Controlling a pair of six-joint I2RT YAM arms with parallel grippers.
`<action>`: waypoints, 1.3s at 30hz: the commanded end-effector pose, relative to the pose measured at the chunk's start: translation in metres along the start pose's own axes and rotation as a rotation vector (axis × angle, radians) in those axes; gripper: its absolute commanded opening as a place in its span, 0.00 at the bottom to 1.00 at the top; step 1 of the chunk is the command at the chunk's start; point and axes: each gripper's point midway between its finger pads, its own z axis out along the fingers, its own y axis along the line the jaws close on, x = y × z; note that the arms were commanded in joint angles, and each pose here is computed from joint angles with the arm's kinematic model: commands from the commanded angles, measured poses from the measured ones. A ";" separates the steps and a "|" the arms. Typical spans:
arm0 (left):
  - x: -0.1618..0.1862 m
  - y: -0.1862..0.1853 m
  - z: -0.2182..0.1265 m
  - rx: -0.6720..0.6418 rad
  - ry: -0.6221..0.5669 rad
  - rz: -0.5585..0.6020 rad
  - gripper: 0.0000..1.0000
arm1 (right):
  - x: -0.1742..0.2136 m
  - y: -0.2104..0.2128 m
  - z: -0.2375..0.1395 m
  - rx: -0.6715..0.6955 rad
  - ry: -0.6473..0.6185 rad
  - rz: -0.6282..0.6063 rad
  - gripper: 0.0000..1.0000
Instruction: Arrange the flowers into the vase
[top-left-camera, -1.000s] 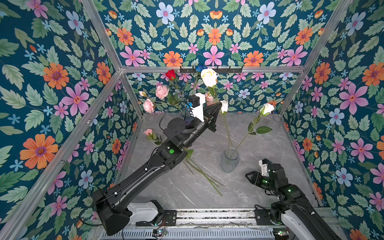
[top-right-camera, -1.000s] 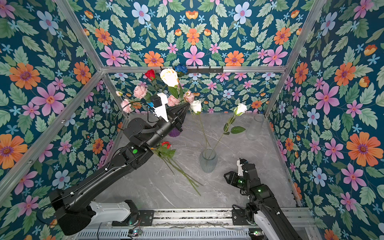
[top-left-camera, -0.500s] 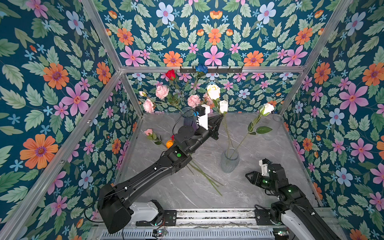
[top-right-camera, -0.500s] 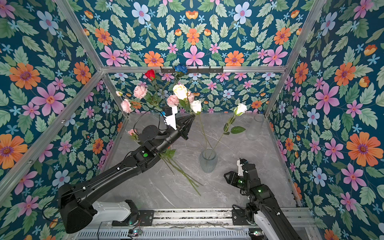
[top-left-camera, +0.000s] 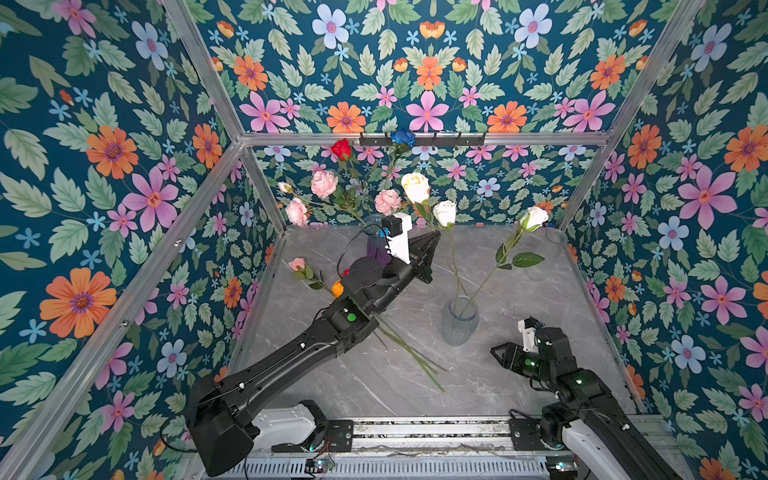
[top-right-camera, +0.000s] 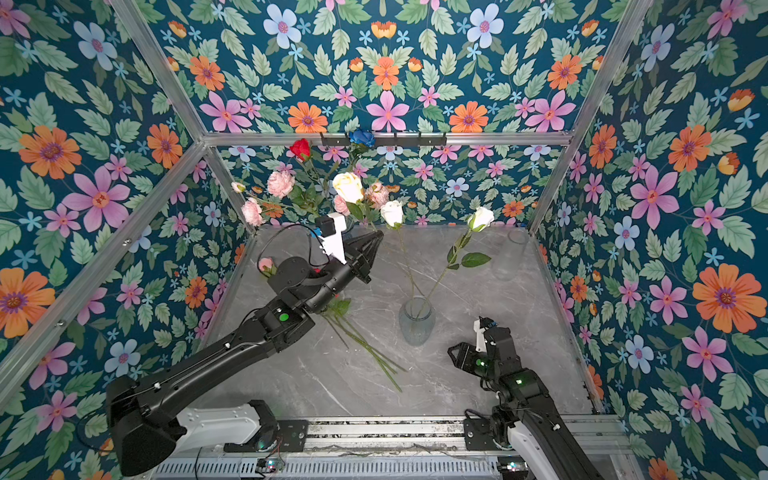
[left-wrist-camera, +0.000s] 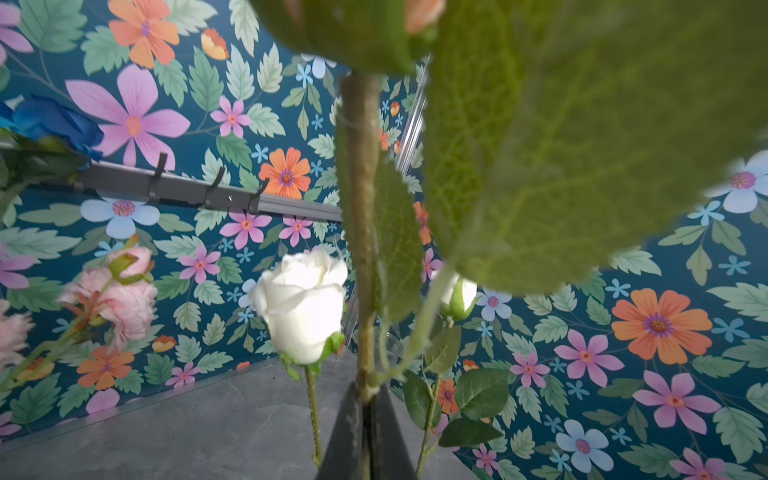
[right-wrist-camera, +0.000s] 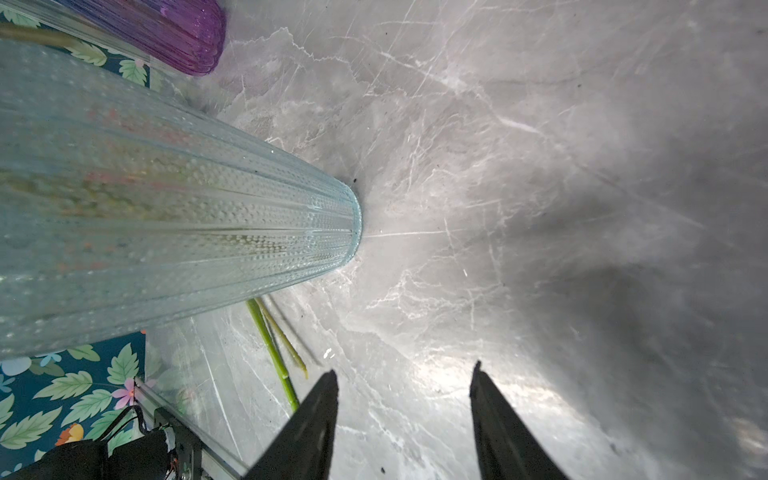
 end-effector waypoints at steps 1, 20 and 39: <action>-0.028 -0.004 -0.008 -0.016 -0.045 0.060 0.00 | -0.001 0.002 0.001 -0.009 -0.006 -0.011 0.53; -0.067 -0.009 -0.055 -0.022 -0.089 0.042 0.00 | -0.002 0.002 0.002 -0.006 -0.002 -0.010 0.53; -0.012 -0.005 -0.029 0.021 -0.006 -0.066 0.00 | -0.002 0.002 0.001 -0.007 -0.007 -0.012 0.53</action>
